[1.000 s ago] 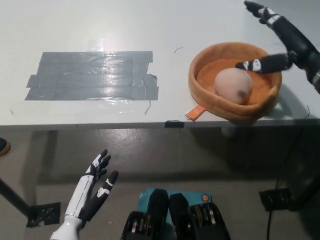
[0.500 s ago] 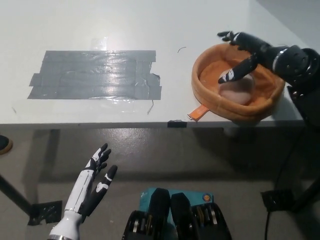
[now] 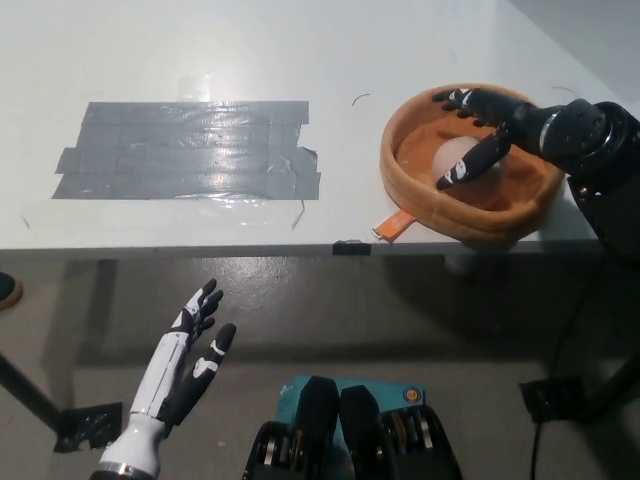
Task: An emotional support dumpling is kept in a soft plate infront in the middle of the desk infront of the robot. The robot extends its right arm to pick up the dumpling and hands it to a person
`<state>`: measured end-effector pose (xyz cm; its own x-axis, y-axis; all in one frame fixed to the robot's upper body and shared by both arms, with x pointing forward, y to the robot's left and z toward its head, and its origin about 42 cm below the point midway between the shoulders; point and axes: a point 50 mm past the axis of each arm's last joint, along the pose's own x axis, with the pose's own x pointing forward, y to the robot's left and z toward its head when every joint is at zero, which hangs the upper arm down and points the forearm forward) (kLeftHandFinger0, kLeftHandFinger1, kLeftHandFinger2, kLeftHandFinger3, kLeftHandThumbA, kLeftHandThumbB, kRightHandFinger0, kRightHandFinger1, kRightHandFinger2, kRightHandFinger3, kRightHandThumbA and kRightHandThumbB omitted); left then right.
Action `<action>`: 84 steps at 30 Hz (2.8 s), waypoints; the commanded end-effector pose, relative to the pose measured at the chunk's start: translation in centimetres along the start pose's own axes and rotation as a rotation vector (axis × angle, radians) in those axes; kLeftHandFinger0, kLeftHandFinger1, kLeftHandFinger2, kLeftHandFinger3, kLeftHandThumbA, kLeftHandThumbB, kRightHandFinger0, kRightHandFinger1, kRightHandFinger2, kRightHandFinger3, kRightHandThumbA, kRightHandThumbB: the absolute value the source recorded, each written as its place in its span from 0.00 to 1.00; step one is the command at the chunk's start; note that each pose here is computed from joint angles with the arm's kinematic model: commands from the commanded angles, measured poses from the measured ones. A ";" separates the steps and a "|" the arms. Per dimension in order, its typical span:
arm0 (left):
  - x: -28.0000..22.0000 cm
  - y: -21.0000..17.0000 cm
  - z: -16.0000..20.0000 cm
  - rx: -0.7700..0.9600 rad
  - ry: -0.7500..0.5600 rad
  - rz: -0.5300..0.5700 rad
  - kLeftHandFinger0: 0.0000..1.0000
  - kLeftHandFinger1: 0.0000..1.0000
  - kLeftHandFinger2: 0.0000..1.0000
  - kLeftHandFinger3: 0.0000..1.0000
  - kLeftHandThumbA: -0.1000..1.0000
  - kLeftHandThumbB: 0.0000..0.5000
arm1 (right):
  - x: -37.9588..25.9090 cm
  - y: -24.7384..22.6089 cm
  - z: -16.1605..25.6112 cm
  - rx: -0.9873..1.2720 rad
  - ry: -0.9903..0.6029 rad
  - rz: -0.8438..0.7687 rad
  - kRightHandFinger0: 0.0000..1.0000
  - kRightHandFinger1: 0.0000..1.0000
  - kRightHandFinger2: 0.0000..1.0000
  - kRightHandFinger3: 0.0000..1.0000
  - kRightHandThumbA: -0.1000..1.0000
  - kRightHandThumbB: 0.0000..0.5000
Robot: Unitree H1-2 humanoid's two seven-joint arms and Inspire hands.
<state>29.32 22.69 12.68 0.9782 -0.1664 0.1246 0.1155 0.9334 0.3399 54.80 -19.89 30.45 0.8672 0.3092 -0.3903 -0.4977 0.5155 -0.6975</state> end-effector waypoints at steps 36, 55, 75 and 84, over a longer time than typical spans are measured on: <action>1.6 1.0 1.6 0.008 -0.075 0.007 1.00 1.00 1.00 1.00 0.90 0.05 | 0.3 -0.4 -0.1 -0.004 0.001 0.163 1.00 1.00 1.00 1.00 0.98 0.95; 2.6 1.4 2.1 0.018 -0.088 0.013 1.00 1.00 1.00 1.00 0.90 0.07 | 1.6 0.6 -2.4 -0.177 0.004 -0.092 0.15 0.77 1.00 1.00 0.00 0.33; 5.1 1.7 3.7 -0.002 -0.140 0.022 1.00 1.00 1.00 1.00 0.91 0.03 | -1.4 -6.3 0.8 0.016 -0.220 -0.390 0.20 0.65 0.98 1.00 0.00 0.26; 5.0 1.5 3.8 -0.001 -0.141 0.019 1.00 1.00 1.00 1.00 0.92 0.04 | -4.1 -8.2 3.1 0.313 -0.406 -0.497 0.26 0.72 1.00 0.95 0.00 0.28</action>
<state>33.67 22.20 16.38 0.9558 -0.1827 0.2302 0.0972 0.9357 0.3392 55.67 -23.22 34.68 0.9694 0.2421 0.0395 -0.1568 0.7353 -0.6593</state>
